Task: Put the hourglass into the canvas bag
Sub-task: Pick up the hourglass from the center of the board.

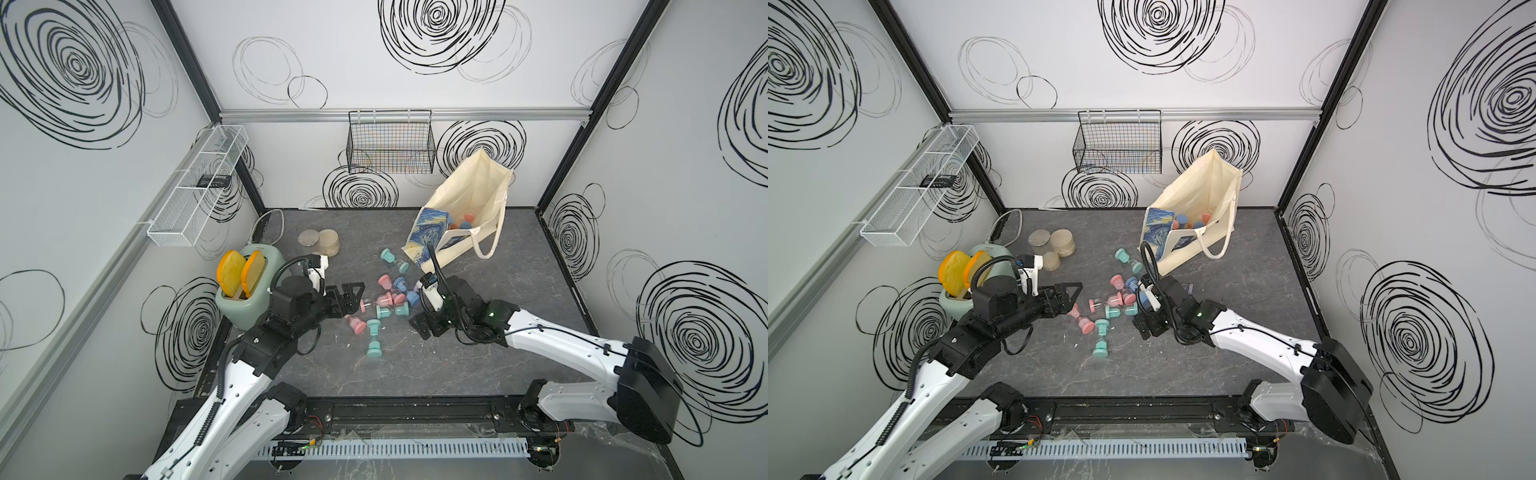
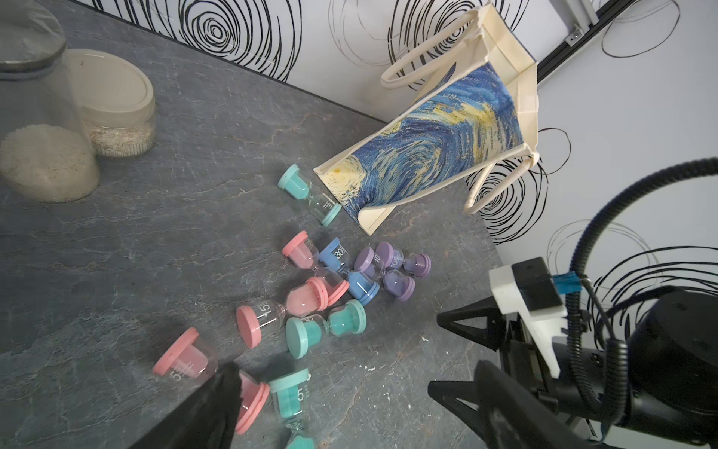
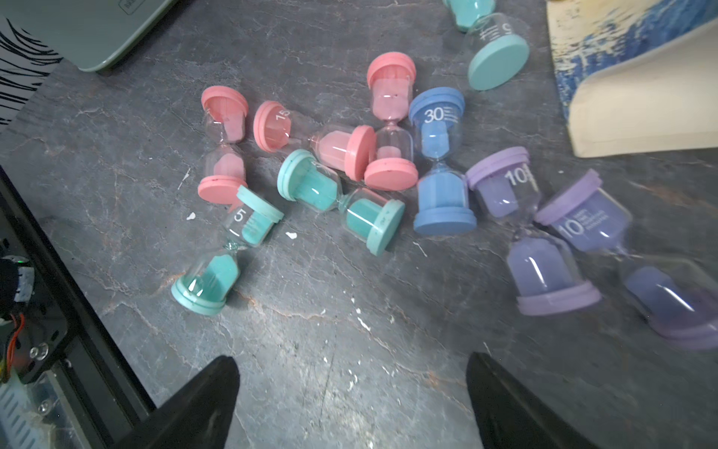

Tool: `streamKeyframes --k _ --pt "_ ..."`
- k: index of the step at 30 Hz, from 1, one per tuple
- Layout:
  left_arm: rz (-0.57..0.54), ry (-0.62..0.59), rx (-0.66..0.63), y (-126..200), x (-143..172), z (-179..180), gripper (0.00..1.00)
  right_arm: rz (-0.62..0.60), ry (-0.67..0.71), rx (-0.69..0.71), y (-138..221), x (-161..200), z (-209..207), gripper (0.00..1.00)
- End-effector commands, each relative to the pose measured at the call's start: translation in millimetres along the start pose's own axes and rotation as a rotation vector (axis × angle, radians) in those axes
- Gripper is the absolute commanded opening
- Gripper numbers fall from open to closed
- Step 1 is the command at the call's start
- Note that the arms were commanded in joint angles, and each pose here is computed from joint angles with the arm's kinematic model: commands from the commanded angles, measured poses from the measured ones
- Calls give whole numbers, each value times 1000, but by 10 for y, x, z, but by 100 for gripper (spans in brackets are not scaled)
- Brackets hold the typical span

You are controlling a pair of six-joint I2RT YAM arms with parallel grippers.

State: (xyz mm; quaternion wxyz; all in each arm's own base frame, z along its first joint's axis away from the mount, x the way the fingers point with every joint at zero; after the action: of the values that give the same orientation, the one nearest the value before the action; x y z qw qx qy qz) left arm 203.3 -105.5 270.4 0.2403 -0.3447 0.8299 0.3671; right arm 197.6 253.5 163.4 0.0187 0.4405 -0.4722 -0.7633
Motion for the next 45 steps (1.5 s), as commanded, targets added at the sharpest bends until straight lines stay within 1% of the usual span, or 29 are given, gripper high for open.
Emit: streamKeyframes --k 1,3,6,10,12,20,22,26,28,30,33,36,39,41,45 --pt "6 6 -46 16 58 98 96 -22 -46 -49 -131 -96 186 93" --pt "3 17 -59 28 81 131 96 -4 -62 -76 -224 -61 313 93" --pt "-7 39 -81 51 111 185 96 0 -69 -70 -361 -14 490 93" --pt "-4 52 -111 71 141 235 96 17 -150 -73 -511 35 574 92" --pt "-7 55 -124 91 143 250 96 18 -162 -88 -573 39 672 92" --pt "-33 51 -174 173 121 301 96 71 -169 -81 -837 69 940 93" --pt "-32 52 -172 174 120 298 96 83 -156 -51 -889 76 979 93" --pt "-33 49 -183 165 114 311 96 129 -141 -8 -1014 136 984 92" --pt "-31 47 -186 163 115 318 96 149 -137 25 -1045 174 948 91" --pt "-36 46 -193 166 112 328 96 176 -128 51 -1066 235 918 87" --pt "-37 49 -190 168 109 332 96 220 -118 89 -1063 341 856 85" --pt "-45 54 -183 175 97 325 96 255 -114 128 -987 454 777 83" --pt "-47 62 -179 170 86 315 96 258 -115 120 -935 529 745 80" --pt "-54 72 -182 162 73 321 96 264 -92 103 -965 541 770 79" --pt "-59 73 -177 136 69 321 96 281 -55 130 -1043 579 775 77"
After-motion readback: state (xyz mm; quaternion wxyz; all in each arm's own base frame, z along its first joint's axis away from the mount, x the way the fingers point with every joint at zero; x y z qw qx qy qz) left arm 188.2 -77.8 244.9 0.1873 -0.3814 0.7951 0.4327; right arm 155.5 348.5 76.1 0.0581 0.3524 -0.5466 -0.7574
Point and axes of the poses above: each gripper's point midway between its finger pads, its own y axis back along the fingers, its own z axis along the line the jaws close on, x = y × z, the point moved 6 cm from there along y, back along the fingers, and after that the axes turned 5 degrees about y, right-handed, at the moved point
